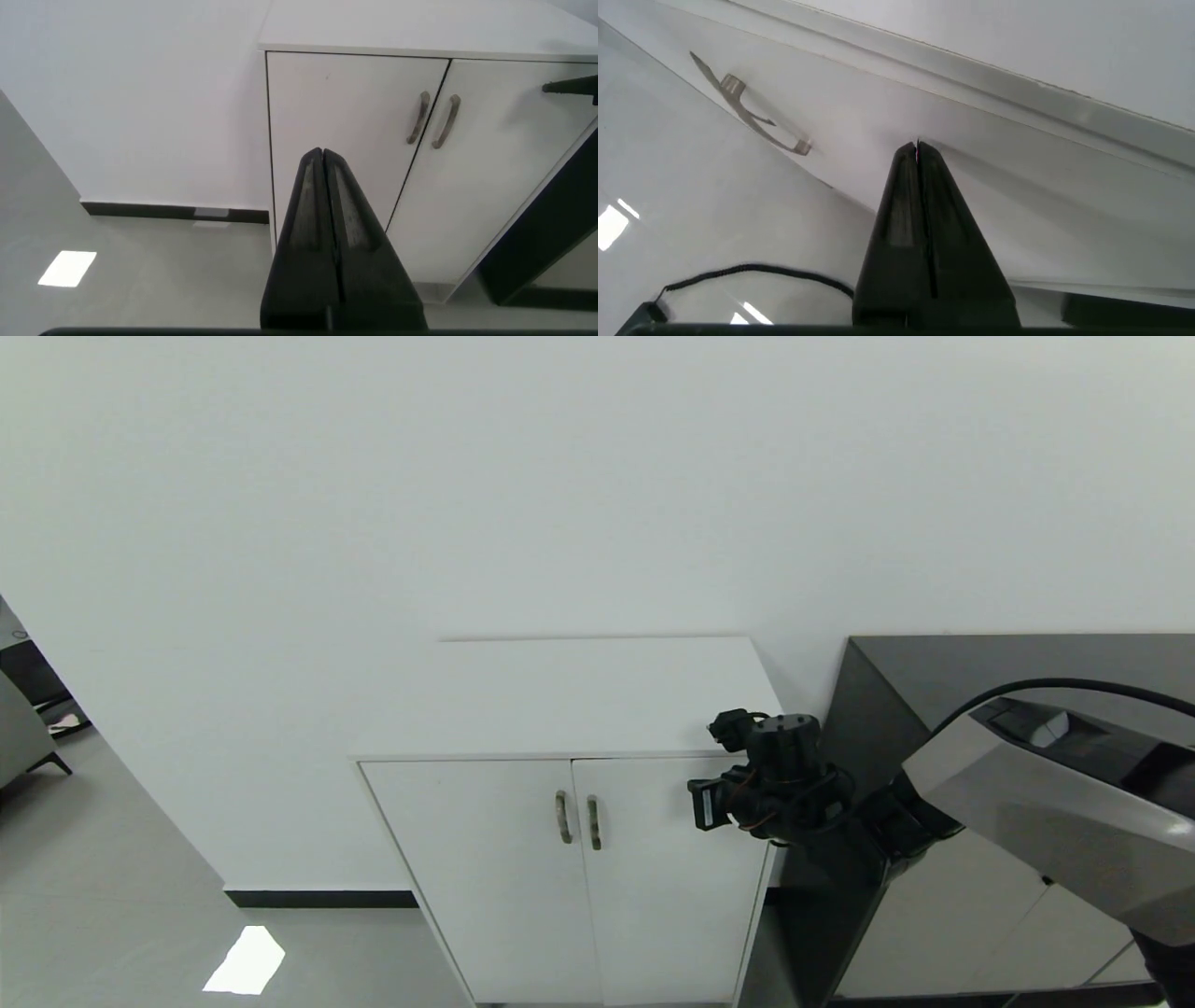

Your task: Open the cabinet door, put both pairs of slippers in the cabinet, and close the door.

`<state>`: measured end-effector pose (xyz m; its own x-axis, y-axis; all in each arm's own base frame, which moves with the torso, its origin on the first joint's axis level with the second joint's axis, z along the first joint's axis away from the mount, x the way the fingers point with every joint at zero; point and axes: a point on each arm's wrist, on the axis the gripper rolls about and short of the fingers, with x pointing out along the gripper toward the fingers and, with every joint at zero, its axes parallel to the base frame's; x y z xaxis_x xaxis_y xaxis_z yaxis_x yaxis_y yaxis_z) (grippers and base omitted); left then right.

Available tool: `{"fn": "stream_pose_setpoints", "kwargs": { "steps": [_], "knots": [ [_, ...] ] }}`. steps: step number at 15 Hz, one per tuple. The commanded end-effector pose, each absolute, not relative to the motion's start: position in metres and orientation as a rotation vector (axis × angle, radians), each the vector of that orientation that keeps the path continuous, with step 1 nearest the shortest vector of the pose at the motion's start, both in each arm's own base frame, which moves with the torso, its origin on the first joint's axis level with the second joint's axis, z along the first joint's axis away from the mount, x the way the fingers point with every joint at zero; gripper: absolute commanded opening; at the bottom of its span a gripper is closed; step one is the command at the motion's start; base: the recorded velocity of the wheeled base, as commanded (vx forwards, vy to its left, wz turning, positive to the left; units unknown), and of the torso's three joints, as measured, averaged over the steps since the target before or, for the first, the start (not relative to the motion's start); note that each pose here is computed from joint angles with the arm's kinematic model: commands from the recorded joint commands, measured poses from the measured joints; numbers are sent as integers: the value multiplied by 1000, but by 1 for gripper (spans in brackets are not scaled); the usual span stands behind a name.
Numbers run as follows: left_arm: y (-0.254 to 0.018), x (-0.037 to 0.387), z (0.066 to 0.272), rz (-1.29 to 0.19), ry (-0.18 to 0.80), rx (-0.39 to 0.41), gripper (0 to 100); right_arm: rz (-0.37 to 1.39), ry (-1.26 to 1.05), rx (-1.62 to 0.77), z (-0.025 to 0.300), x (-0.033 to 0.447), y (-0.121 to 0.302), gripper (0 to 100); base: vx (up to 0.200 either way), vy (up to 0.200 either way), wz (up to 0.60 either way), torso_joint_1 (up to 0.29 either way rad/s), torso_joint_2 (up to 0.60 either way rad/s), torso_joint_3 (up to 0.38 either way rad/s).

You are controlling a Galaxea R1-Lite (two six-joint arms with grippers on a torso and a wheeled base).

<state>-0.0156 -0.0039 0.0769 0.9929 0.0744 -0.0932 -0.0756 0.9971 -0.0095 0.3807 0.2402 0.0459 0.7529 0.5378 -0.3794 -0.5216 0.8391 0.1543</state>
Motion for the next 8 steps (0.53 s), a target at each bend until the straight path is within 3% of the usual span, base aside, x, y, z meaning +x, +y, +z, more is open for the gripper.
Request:
{"fn": "stream_pose_setpoints", "kwargs": {
  "steps": [1,8],
  "knots": [
    [-4,-15,77,75,94,-13,0,558,421,39,44,385,241,0,0,0,0,0,0,0],
    [-4,-15,77,75,94,-13,0,543,422,37,48,383,240,0,0,0,0,0,0,0]
  ]
}}
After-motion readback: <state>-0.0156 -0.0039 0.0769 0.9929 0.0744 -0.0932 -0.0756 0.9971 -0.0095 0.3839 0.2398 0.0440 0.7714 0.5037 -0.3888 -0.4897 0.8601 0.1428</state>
